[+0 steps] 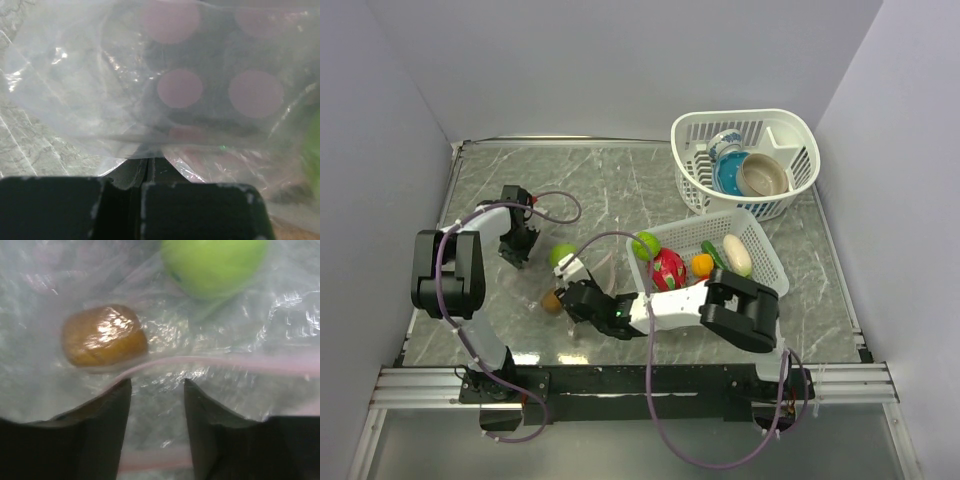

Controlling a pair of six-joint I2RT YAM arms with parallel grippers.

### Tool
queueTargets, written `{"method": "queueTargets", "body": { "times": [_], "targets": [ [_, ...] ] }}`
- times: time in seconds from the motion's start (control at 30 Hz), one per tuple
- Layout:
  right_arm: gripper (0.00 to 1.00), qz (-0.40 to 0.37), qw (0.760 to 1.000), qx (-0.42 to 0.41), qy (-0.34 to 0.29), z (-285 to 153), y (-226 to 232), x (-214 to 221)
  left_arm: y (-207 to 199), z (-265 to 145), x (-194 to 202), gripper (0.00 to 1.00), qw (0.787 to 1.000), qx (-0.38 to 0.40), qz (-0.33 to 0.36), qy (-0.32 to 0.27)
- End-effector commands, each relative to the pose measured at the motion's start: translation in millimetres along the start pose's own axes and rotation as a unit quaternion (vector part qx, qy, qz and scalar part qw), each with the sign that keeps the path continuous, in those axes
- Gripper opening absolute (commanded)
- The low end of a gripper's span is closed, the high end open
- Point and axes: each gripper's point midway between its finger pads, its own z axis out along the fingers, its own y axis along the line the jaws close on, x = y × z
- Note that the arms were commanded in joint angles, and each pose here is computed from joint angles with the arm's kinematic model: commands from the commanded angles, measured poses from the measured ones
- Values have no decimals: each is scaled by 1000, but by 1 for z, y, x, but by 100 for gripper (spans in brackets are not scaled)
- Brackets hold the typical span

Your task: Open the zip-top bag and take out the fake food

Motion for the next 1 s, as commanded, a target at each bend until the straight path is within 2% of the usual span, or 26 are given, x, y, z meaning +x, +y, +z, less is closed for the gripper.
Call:
{"method": "queueTargets", "body": {
  "times": [0.0, 0.07, 0.1, 0.2, 0.47, 0.83, 0.97],
  "targets": [
    [78, -3, 997, -76, -22, 6, 31, -18, -9, -3, -13, 1, 1000, 13, -2, -16],
    [85, -3, 994, -103, -30, 0, 38, -15, -10, -3, -13, 1, 1000, 12, -1, -16],
    [91, 7, 992, -119, -52, -4, 42, -27, -10, -3, -13, 1, 1000, 12, -1, -16],
    [100, 16, 988, -135, -69, -8, 48, -33, -12, -1, -12, 1, 1000, 13, -1, -14],
    [100, 14, 977, -195, -80, -5, 82, -44, -15, -2, -11, 1, 1000, 13, 1, -15],
    [100, 9, 978, -197, -62, 21, 101, -46, -25, -3, -8, 1, 1000, 24, 4, -15],
    [100, 4, 979, -200, -48, 30, 104, -33, -33, -3, -3, 1, 999, 34, 9, -10]
  ]
}}
